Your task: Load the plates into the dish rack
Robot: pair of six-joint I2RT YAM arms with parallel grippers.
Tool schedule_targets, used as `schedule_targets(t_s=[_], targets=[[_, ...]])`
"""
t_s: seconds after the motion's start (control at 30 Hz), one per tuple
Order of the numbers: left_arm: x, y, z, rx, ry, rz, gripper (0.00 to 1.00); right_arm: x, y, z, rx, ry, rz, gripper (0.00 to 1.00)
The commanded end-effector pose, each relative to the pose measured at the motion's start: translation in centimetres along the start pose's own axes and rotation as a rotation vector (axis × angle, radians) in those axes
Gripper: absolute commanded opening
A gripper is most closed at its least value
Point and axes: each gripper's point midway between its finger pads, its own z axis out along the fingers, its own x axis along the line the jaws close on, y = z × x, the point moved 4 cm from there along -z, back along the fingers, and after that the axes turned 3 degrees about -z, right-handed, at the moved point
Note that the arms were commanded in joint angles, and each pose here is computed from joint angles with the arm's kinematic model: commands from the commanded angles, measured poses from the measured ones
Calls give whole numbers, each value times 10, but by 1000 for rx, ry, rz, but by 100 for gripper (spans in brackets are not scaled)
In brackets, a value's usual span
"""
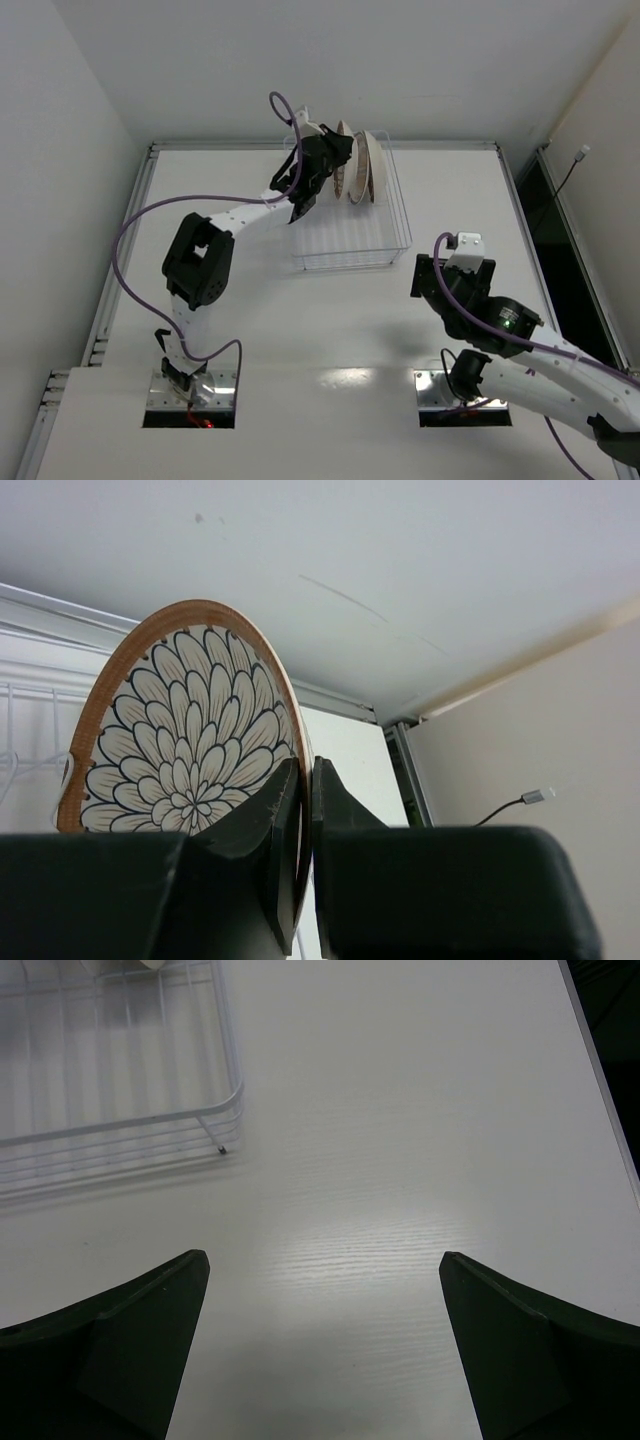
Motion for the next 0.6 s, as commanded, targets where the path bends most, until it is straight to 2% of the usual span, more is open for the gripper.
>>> schedule_targets(t_s=[0.0, 0.1, 0.17, 0.3, 0.43, 0.57], targets=[[-32, 23, 2, -120, -116, -64, 1, 7, 7, 0, -24, 20, 31, 100], [-22, 8, -2, -104, -111, -60, 3, 7, 7, 0, -24, 20, 31, 100], [-22, 8, -3, -111, -120, -73, 8, 7, 7, 0, -24, 20, 31, 100], [-13, 3, -4, -87, -122, -102, 10, 7, 6, 1, -20, 16, 15, 100], [-12, 0, -10, -61, -138, -99, 20, 8, 5, 2, -15, 13, 7, 100], [-6, 1, -15, -53, -133, -106, 38, 8, 5, 2, -15, 13, 7, 100]])
